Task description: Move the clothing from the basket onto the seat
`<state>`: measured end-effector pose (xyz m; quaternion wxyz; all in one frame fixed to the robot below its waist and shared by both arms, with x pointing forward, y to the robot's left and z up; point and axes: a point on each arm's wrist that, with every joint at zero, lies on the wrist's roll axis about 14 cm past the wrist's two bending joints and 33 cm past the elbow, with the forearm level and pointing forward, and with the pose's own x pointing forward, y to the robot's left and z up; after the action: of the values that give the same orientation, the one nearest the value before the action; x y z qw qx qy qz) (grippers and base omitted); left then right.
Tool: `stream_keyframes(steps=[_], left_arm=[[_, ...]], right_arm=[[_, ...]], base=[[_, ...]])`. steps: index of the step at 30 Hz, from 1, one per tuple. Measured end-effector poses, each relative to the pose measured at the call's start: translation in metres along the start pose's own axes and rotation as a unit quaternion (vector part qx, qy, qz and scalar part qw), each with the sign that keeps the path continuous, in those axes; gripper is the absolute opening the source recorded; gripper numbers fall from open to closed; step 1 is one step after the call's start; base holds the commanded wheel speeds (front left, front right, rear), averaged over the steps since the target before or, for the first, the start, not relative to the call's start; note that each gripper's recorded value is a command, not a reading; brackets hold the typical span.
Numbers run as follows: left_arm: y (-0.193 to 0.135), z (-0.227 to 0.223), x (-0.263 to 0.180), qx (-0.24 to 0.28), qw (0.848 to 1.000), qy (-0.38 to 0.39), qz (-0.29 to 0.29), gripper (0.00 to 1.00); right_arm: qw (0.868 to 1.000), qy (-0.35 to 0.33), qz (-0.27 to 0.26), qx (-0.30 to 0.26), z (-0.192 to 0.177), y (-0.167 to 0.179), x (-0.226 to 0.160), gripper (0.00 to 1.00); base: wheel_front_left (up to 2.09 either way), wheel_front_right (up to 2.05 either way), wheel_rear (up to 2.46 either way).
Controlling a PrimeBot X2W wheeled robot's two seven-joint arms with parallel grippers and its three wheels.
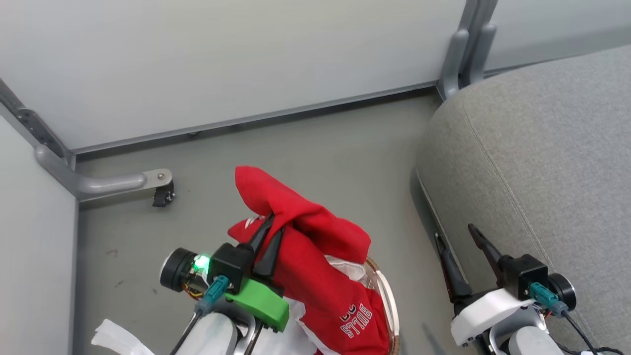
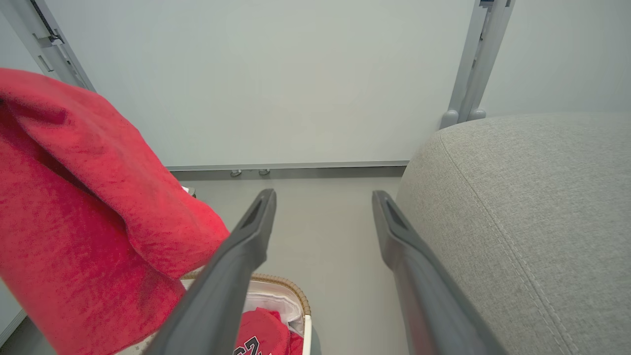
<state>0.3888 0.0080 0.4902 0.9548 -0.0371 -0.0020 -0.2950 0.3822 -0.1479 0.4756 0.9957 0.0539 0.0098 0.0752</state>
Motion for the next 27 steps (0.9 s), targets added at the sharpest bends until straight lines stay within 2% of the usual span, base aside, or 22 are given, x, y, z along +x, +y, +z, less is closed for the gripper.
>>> stream_keyframes(steps=[8, 12, 18, 27], left_arm=[[0.007, 0.074, 0.001, 0.016, 0.994, -0.106, 0.015, 0.00], [0.009, 0.095, -0.001, 0.022, 0.990, -0.135, 0.017, 0.00], [0.008, 0.101, -0.001, 0.023, 0.989, -0.143, 0.014, 0.00], [0.004, 0.093, -0.002, 0.014, 0.991, -0.134, 0.008, 0.00]], right_arm=[[0.999, 0.003, 0.040, -0.001, -0.002, 0.028, -0.005, 1.00], [0.998, 0.012, 0.066, -0.008, -0.008, 0.044, -0.006, 1.00], [0.991, 0.011, 0.133, -0.032, -0.008, 0.084, -0.003, 1.00], [0.972, -0.070, 0.210, -0.082, 0.043, 0.131, 0.027, 1.00]], base=[[0.00, 0.00, 0.00], [0.00, 0.00, 0.00], [0.00, 0.00, 0.00], [0.00, 0.00, 0.00]])
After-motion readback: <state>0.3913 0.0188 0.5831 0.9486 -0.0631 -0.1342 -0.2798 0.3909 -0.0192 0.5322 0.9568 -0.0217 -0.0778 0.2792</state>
